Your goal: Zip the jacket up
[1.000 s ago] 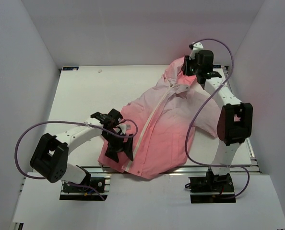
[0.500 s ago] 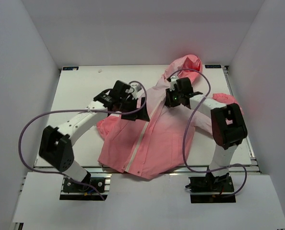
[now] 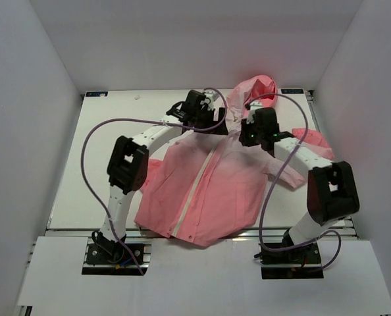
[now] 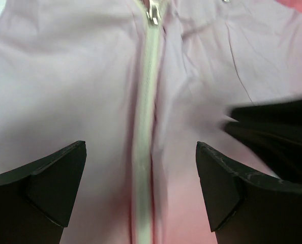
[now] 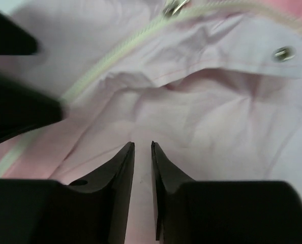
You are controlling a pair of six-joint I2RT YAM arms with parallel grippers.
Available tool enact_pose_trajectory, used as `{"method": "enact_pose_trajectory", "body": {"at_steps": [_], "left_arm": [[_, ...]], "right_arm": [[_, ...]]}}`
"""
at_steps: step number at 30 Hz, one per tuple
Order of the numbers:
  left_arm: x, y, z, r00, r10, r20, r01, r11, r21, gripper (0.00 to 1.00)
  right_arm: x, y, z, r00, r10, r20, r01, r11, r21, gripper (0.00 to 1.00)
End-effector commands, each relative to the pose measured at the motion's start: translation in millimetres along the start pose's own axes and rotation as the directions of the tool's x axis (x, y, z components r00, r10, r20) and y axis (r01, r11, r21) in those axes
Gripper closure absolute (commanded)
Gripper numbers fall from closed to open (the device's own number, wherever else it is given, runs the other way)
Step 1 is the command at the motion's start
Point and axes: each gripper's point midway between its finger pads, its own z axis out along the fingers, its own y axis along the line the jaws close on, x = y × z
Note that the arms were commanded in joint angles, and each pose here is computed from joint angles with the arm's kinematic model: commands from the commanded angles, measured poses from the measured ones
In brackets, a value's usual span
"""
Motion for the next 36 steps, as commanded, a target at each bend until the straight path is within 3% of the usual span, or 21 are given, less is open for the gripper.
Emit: {"method": "enact_pose_trajectory", "body": {"at_steps": [1, 8, 14, 16, 17, 19, 20, 22, 23, 29, 36], "left_arm": [[-39, -12, 12, 0.993, 0.043, 0.110, -0.049, 0.997, 0.054, 0.02], [-49, -3, 52, 0.985, 0.024, 0.172, -0.037, 0.997, 0.074, 0.02], [-18, 0, 84, 0.989, 0.073, 0.130, -0.079, 0.996, 0.040, 0.06], [-12, 2, 91, 0.987, 0.094, 0.129, -0.093, 0.996, -0.007, 0.16], [-11, 4, 93, 0.986, 0.097, 0.134, -0.095, 0.995, -0.023, 0.31], [-6, 6, 97, 0.987, 0.094, 0.128, -0.091, 0.995, -0.027, 0.44], [-6, 8, 98, 0.988, 0.088, 0.128, -0.085, 0.996, -0.031, 0.56], [-4, 10, 98, 0.989, 0.084, 0.125, -0.080, 0.996, -0.035, 0.68], [0, 12, 98, 0.990, 0.081, 0.119, -0.076, 0.996, -0.040, 0.79], [13, 17, 98, 0.994, 0.074, 0.083, -0.069, 0.996, -0.054, 0.95], [20, 20, 94, 0.995, 0.073, 0.066, -0.069, 0.995, -0.069, 1.00]], "right_arm": [[-18, -23, -24, 0.989, 0.126, 0.074, -0.130, 0.990, 0.055, 0.76], [-51, -36, -44, 0.978, 0.143, 0.155, -0.152, 0.987, 0.050, 0.67], [-83, -29, -23, 0.970, 0.161, 0.182, -0.157, 0.987, -0.038, 0.58], [-88, -24, -10, 0.970, 0.164, 0.179, -0.151, 0.985, -0.089, 0.58], [-100, -22, -9, 0.967, 0.164, 0.197, -0.145, 0.984, -0.106, 0.58], [-99, -21, 8, 0.970, 0.170, 0.172, -0.148, 0.980, -0.137, 0.56], [-113, -17, 10, 0.968, 0.166, 0.187, -0.137, 0.977, -0.161, 0.56], [-103, -19, 28, 0.976, 0.179, 0.127, -0.155, 0.972, -0.175, 0.56], [-112, -17, 29, 0.975, 0.174, 0.136, -0.147, 0.971, -0.188, 0.56], [-107, -19, 63, 0.981, 0.153, 0.120, -0.122, 0.965, -0.231, 0.52], [-107, -31, 87, 0.985, 0.130, 0.110, -0.106, 0.974, -0.203, 0.51]]}}
